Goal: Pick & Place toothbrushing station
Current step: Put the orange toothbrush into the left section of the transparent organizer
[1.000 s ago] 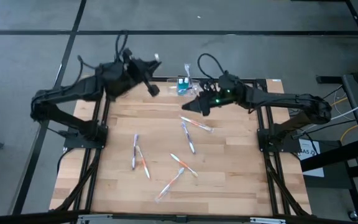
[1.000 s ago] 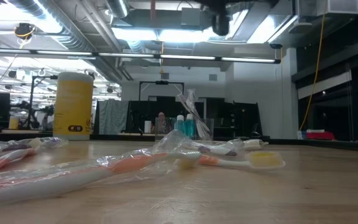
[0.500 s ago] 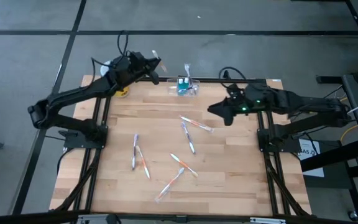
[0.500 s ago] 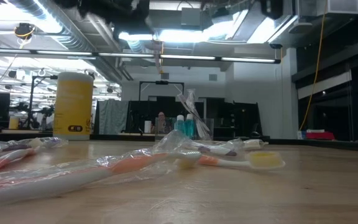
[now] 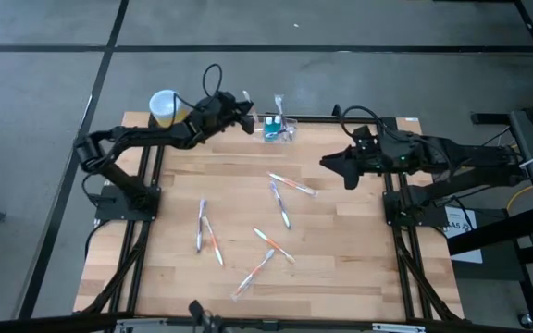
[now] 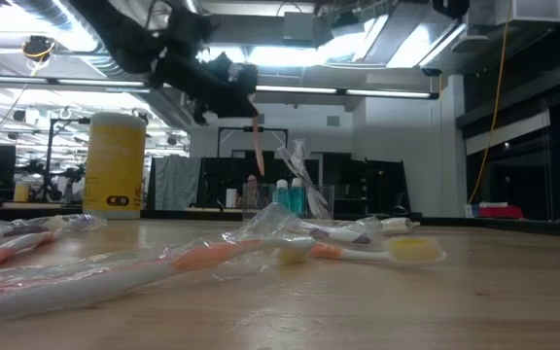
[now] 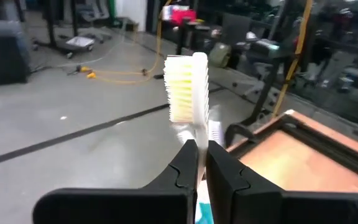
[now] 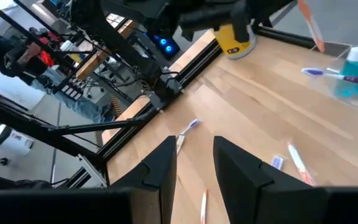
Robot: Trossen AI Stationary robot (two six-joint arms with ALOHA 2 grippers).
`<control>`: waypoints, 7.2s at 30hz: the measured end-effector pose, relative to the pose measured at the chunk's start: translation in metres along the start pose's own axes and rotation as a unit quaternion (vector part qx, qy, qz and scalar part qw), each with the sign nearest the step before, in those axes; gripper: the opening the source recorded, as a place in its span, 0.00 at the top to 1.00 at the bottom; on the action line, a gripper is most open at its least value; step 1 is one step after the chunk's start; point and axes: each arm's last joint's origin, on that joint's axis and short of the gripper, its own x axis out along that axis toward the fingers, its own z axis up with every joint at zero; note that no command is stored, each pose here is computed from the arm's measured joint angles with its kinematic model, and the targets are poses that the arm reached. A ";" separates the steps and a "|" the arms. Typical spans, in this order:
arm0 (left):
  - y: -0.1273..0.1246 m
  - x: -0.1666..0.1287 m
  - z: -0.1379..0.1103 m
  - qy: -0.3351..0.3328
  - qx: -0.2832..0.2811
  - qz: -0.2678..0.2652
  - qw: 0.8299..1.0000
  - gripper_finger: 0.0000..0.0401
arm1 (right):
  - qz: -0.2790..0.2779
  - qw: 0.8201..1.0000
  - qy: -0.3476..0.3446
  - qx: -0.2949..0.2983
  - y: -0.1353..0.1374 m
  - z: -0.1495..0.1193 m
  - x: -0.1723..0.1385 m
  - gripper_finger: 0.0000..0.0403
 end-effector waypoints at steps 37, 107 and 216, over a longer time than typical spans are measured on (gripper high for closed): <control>0.017 -0.010 0.033 -0.016 -0.043 0.080 0.996 0.58 | -0.050 0.998 0.032 0.035 0.005 -0.047 -0.041 0.73; -0.192 0.074 -0.116 0.319 0.361 -0.350 0.803 0.63 | 0.094 0.936 -0.178 0.288 -0.026 -0.183 -0.029 0.73; -0.025 0.042 -0.105 -0.115 -0.212 -0.011 0.970 1.00 | 0.103 0.941 -0.266 0.184 -0.010 -0.148 -0.049 0.73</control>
